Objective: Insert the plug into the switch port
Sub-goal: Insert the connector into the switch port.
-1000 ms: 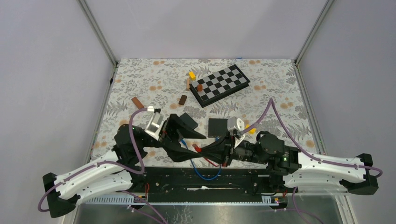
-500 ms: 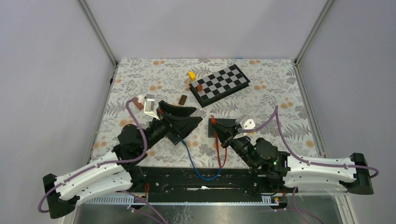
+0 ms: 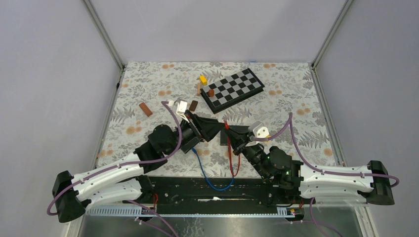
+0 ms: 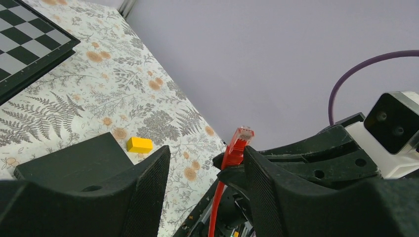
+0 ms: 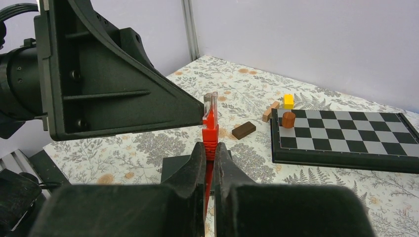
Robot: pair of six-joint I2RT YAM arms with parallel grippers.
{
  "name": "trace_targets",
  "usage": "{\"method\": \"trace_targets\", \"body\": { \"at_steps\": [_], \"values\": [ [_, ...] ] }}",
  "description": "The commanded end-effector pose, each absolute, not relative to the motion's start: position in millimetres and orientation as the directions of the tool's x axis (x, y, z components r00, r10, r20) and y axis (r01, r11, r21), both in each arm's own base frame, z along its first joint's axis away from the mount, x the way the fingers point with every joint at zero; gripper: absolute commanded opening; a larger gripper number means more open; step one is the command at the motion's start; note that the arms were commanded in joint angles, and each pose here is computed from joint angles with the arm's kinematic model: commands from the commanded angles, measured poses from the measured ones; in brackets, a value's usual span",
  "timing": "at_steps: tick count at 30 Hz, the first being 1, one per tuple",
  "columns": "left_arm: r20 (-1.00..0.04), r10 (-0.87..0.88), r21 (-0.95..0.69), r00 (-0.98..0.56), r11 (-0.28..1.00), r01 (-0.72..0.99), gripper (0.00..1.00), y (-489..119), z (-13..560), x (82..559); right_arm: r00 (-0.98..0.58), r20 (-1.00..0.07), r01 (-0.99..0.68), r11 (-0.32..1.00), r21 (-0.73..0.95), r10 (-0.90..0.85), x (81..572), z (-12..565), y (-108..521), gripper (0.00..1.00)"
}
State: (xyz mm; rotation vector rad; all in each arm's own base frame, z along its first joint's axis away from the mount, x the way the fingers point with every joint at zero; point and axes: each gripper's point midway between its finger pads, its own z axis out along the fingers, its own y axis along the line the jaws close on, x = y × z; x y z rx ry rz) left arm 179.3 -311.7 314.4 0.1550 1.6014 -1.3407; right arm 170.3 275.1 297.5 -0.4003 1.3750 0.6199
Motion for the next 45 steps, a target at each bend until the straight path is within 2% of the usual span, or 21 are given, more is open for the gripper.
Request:
{"method": "trace_targets", "body": {
  "at_steps": [1,9,12,15,17,21,23,24,25,29,31,35,39,41,45],
  "values": [
    [-0.705,-0.559,-0.669,-0.435,0.322,0.67,0.57,-306.7,355.1,180.9,0.075,-0.972,-0.62,0.774,0.13,0.224,169.9,306.6,271.5,0.0],
    [-0.711,-0.542,-0.658,-0.448,0.29,0.695,0.53,-313.5,358.3,175.6,0.05,-0.979,-0.641,0.759,0.119,0.196,167.5,298.6,281.8,0.0],
    [-0.718,-0.518,-0.655,-0.465,0.278,0.703,0.45,-319.0,354.3,172.6,0.05,-0.98,-0.645,0.755,0.116,0.193,167.1,299.3,284.5,0.0],
    [-0.72,-0.503,-0.656,-0.479,0.266,0.706,0.41,-323.7,352.5,170.8,0.05,-0.98,-0.648,0.753,0.113,0.191,166.9,299.6,286.3,0.0],
    [-0.727,-0.483,-0.648,-0.488,0.246,0.721,0.32,-327.3,352.5,166.0,0.051,-0.981,-0.647,0.754,0.112,0.189,167.2,299.5,286.4,0.0],
    [-0.732,-0.479,-0.641,-0.485,0.242,0.728,0.03,-328.1,352.5,165.0,0.045,-0.981,-0.648,0.753,0.116,0.19,166.8,298.9,286.0,0.0],
    [-0.735,-0.475,-0.637,-0.485,0.236,0.734,0.0,-328.2,352.2,163.2,0.042,-0.981,-0.65,0.751,0.117,0.19,166.3,298.8,285.7,0.0],
    [-0.74,-0.471,-0.63,-0.481,0.234,0.74,0.0,-327.9,352.2,162.0,0.037,-0.981,-0.658,0.743,0.121,0.192,164.6,299.3,286.5,0.03],
    [-0.746,-0.467,-0.621,-0.475,0.229,0.75,0.0,-327.1,353.4,159.9,0.026,-0.98,-0.666,0.735,0.128,0.195,162.9,298.8,286.8,0.1],
    [-0.765,-0.492,-0.554,-0.416,0.175,0.814,0.0,-315.7,358.3,145.2,-0.072,-0.971,-0.768,0.609,0.2,0.229,138.5,301.1,297.7,0.44],
    [-0.753,-0.542,-0.519,-0.373,0.141,0.843,0.0,-300.8,366.1,136.1,-0.153,-0.963,-0.822,0.512,0.248,0.22,122.6,299.2,307.1,0.52],
    [-0.749,-0.581,-0.475,-0.318,0.137,0.869,0.0,-280.4,363.7,125.9,-0.314,-0.935,-0.876,0.329,0.353,0.166,105.2,289.9,321.9,0.56],
    [-0.756,-0.581,-0.457,-0.301,0.14,0.878,0.0,-270.2,354.2,121.3,-0.403,-0.894,-0.883,0.174,0.435,0.194,109.0,295.1,320.6,0.6],
    [-0.746,-0.585,-0.452,-0.319,0.092,0.887,0.0,-267.2,353.7,116.0,-0.426,-0.881,-0.891,0.076,0.448,0.207,103.5,299.8,319.6,0.59],
    [-0.726,-0.589,-0.436,-0.356,-0.006,0.9,0.0,-261.8,353.8,108.5,-0.45,-0.853,-0.887,-0.024,0.461,0.265,100.0,308.8,314.9,0.54]
  ]
}}
